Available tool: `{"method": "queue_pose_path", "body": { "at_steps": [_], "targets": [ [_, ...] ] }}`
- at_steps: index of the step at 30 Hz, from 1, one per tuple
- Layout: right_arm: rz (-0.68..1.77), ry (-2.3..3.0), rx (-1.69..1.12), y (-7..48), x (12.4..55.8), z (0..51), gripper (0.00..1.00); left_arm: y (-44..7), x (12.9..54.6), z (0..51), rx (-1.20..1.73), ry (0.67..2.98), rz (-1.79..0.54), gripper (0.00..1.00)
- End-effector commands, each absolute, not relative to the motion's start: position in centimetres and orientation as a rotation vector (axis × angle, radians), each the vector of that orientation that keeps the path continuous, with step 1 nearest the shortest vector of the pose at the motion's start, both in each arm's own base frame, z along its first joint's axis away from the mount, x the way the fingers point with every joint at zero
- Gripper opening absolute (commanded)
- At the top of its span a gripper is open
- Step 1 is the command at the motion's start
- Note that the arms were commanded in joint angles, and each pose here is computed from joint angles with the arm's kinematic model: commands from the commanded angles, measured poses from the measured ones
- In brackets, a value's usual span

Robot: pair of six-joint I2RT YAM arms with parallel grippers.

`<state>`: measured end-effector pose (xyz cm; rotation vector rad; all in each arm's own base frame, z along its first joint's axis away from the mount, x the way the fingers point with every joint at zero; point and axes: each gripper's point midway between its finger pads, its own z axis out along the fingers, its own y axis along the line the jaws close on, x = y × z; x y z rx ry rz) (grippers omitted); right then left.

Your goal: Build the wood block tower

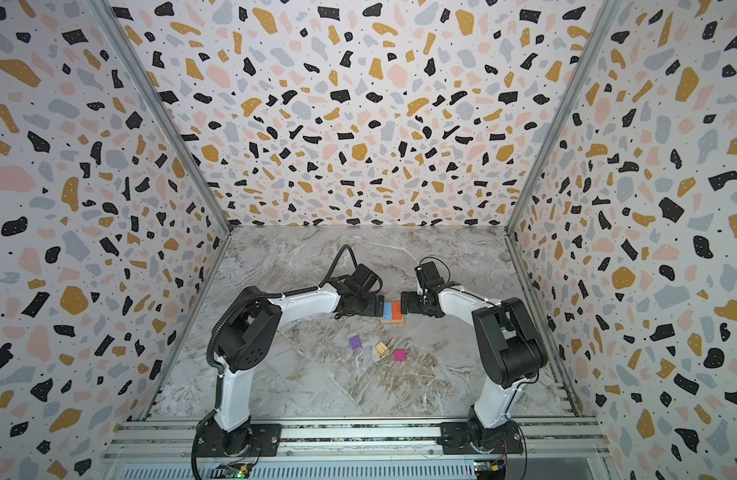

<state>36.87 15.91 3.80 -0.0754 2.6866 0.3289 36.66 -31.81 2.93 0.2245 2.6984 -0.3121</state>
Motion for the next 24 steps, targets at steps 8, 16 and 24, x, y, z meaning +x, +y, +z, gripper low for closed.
{"method": "queue_pose_path", "body": {
  "at_steps": [8, 16, 24],
  "targets": [
    [0.339, 2.668, -0.101, 16.72, 37.48, 4.68, 0.97, -31.48, 37.01, 4.08, 0.210, 2.673, -0.303, 1.00],
    [0.321, 2.666, -0.090, 16.52, 37.55, 4.72, 0.97, -31.47, 36.97, 3.90, 0.211, 2.678, -0.304, 1.00],
    [0.315, 2.667, -0.085, 16.48, 37.67, 4.72, 0.97, -31.48, 36.55, 3.76, 0.204, 2.685, -0.324, 1.00]
  ]
}}
